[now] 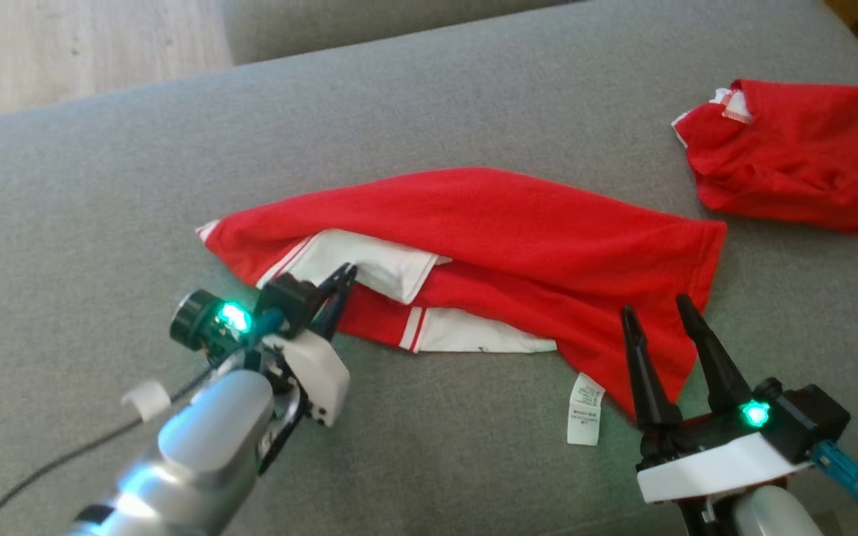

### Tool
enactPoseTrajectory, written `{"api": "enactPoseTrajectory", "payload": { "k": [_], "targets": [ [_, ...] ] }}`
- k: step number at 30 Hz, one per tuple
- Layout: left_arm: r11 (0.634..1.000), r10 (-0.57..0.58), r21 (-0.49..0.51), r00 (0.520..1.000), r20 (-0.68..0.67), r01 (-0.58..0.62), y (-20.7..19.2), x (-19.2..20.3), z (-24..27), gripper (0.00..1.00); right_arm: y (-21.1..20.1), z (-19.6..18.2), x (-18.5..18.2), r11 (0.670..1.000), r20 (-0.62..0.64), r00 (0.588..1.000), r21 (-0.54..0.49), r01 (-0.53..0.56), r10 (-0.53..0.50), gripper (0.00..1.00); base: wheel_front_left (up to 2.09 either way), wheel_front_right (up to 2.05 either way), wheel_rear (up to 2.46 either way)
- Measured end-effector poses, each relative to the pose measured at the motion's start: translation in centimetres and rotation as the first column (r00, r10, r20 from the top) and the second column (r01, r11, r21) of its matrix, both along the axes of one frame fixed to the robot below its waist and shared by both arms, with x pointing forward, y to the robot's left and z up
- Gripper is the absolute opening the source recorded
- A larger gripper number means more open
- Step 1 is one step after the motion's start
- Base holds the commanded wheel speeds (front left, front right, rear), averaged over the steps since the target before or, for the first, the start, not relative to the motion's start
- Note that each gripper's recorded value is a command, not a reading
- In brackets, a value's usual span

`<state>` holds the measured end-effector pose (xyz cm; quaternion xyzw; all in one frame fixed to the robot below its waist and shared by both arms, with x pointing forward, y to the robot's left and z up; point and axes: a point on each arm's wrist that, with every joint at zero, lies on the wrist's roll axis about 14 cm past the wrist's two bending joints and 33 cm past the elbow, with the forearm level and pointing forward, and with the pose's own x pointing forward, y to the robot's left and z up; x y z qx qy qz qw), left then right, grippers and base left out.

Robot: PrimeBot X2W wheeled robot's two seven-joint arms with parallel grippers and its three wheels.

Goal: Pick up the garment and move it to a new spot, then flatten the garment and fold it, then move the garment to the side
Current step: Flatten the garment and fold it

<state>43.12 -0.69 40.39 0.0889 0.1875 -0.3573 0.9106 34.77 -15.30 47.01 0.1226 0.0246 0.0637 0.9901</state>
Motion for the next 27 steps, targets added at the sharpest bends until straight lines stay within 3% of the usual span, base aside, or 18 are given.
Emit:
{"api": "enactPoseTrajectory", "payload": {
  "k": [6,8,9,20,27],
  "targets": [
    [1.000,-0.022,-0.022,1.000,0.020,0.023,0.3,-3.0,-0.3,0.00,0.7,0.6,0.1,1.000,0.020,0.999,0.000,-0.026,0.026,1.00,0.00,0.00,0.00],
    [0.999,-0.041,-0.009,0.999,0.003,0.041,0.4,-4.4,-1.0,0.53,1.0,0.7,0.1,0.999,0.024,0.999,0.002,-0.036,0.036,1.00,0.00,0.00,0.00],
    [0.999,-0.053,0.006,0.999,0.005,0.053,0.5,-4.9,-1.3,1.00,1.1,0.7,0.0,0.999,0.024,0.999,0.003,-0.038,0.038,1.00,0.00,0.00,0.00],
    [0.973,-0.210,0.130,0.965,0.155,0.191,-0.8,-6.6,-1.0,1.00,0.9,0.4,-0.6,0.999,0.012,0.999,0.000,-0.035,0.035,1.00,0.00,0.00,0.00],
    [0.964,-0.247,0.146,0.954,0.172,0.224,-1.5,-7.0,-1.2,1.00,0.7,0.3,-0.8,1.000,0.008,1.000,0.000,-0.026,0.026,1.00,0.00,0.00,0.00]
  ]
}}
